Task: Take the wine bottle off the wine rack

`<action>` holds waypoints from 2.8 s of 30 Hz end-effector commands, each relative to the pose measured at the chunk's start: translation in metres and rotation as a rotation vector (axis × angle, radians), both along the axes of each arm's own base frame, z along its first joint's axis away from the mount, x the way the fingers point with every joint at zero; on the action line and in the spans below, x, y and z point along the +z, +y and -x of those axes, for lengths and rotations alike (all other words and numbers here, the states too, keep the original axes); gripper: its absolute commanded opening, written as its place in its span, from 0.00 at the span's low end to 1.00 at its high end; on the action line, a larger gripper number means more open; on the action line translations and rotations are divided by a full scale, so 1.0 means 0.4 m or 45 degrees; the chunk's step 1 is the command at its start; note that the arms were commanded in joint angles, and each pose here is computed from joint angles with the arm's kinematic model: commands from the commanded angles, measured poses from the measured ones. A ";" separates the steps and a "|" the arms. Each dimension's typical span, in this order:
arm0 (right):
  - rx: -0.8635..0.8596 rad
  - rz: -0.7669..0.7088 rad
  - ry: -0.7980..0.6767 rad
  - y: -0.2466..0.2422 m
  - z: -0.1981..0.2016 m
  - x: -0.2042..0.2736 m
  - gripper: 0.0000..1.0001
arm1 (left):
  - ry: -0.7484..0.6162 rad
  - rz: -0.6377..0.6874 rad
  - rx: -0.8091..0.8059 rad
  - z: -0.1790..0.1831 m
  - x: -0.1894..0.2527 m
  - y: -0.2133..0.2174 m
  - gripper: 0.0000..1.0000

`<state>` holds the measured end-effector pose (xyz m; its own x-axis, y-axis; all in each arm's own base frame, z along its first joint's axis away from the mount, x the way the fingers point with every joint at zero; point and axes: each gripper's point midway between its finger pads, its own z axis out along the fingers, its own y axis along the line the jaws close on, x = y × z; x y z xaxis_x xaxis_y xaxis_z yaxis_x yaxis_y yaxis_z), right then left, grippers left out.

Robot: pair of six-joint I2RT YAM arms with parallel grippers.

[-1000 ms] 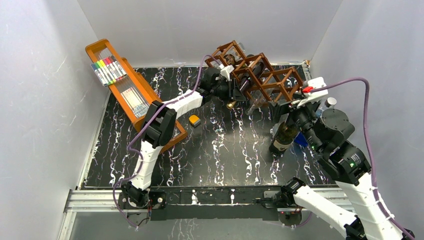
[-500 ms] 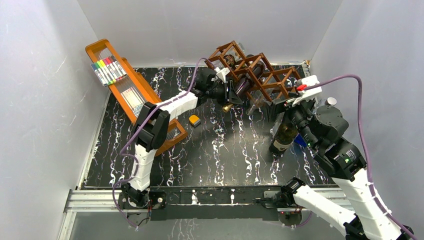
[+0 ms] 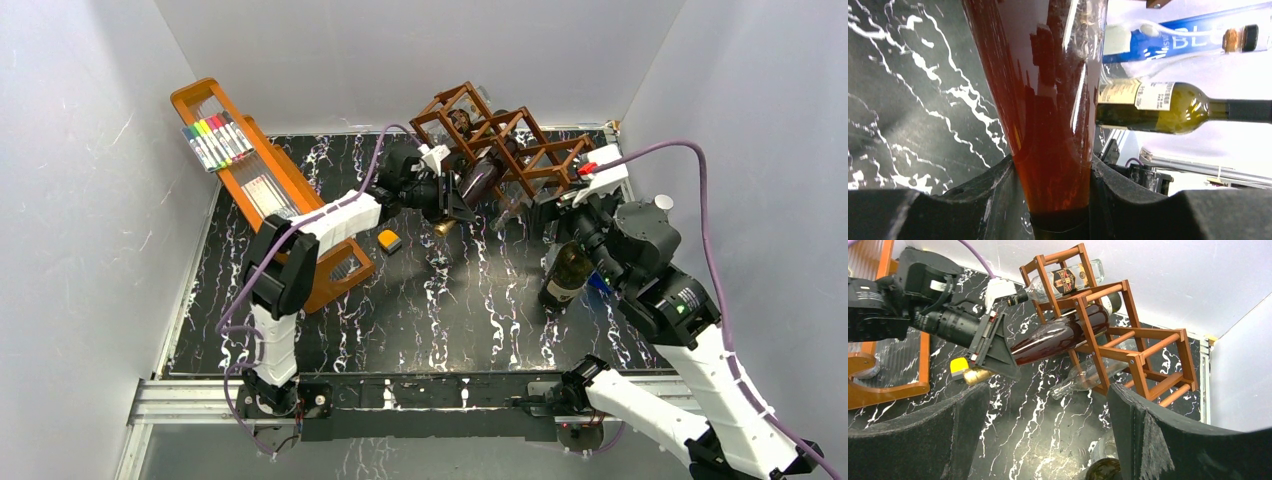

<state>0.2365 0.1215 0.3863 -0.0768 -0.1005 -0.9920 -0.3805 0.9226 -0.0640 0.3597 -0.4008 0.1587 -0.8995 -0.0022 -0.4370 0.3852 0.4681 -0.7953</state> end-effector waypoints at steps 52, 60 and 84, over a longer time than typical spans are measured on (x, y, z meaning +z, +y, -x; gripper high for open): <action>1.468 0.574 -0.262 0.569 0.104 -0.481 0.92 | -0.130 -0.326 -0.288 0.500 0.279 0.300 0.00; 1.492 0.535 -0.302 0.616 0.103 -0.528 0.95 | -0.096 -0.328 -0.307 0.516 0.261 0.305 0.00; 1.077 0.227 -0.340 0.553 0.057 -0.484 0.26 | -0.247 -0.280 -0.271 0.470 0.306 0.283 0.64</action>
